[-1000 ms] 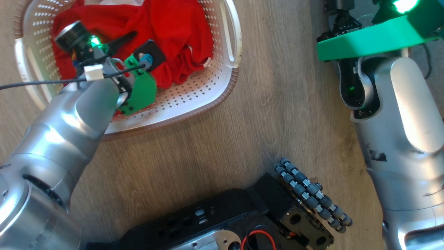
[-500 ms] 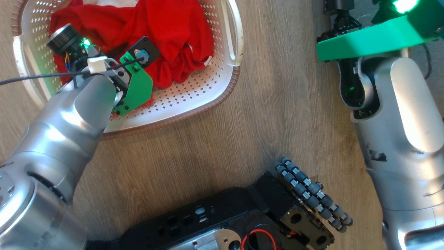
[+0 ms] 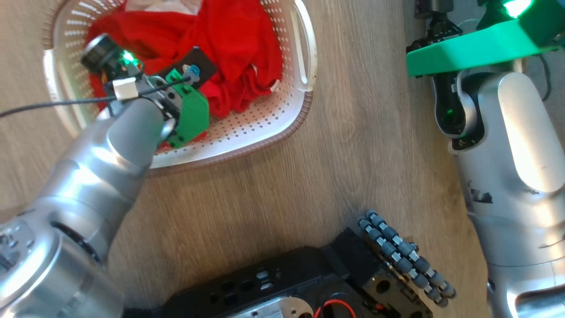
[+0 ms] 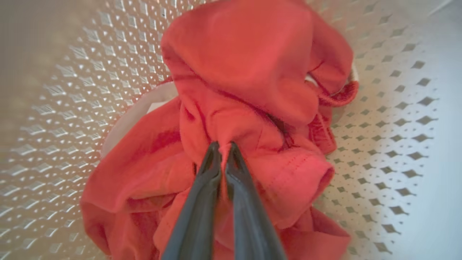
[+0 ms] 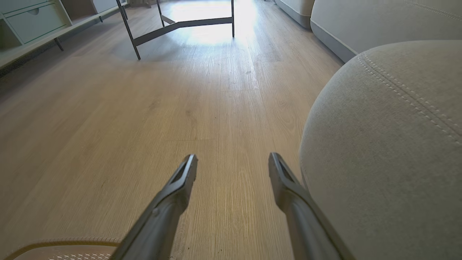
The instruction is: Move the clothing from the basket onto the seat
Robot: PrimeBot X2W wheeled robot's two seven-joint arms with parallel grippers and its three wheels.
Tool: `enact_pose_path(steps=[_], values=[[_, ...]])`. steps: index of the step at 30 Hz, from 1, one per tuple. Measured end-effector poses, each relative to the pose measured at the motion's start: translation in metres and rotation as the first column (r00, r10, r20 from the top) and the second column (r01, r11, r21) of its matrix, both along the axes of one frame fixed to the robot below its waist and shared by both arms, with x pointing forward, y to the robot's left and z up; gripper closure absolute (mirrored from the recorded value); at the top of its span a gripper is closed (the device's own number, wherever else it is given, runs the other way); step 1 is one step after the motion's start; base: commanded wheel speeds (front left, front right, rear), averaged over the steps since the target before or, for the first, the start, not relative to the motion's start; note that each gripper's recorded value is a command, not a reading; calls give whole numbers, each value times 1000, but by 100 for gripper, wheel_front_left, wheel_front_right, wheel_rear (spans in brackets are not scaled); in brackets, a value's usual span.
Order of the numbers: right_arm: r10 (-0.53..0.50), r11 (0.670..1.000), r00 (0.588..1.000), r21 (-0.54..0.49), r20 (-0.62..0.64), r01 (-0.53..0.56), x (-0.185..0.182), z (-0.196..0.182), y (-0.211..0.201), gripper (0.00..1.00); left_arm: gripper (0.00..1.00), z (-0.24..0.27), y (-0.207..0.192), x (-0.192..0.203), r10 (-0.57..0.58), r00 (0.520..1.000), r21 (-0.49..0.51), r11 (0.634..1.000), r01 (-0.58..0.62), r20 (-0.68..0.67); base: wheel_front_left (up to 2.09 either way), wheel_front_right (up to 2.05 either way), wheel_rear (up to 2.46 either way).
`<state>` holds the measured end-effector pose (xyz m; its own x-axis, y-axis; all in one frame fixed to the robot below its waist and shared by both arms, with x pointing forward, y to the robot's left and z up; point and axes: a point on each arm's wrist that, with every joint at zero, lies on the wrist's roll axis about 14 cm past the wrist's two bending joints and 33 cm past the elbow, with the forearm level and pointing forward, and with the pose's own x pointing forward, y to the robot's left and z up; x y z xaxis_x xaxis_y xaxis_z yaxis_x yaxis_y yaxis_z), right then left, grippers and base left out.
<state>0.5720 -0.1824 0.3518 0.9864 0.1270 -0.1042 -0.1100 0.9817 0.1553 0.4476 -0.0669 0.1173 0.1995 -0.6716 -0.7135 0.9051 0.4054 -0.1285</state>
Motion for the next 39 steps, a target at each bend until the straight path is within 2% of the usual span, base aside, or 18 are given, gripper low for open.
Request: enact_pose_path(steps=[15, 23, 39], values=[[51, 999, 993, -15, 103, -50, 5, 58, 24, 0, 100, 92, -6, 20, 164, 984, -166, 974, -152, 63, 0, 0, 0], [75, 997, 991, -11, 112, -74, -18, 87, 41, 0, 100, 181, -9, 20, 273, 954, -323, 920, -222, 123, 0, 0, 0], [101, 995, 980, 5, 171, -103, -72, 145, 59, 0, 100, 289, 17, 3, 427, 872, -444, 847, -293, 240, 0, 0, 0]])
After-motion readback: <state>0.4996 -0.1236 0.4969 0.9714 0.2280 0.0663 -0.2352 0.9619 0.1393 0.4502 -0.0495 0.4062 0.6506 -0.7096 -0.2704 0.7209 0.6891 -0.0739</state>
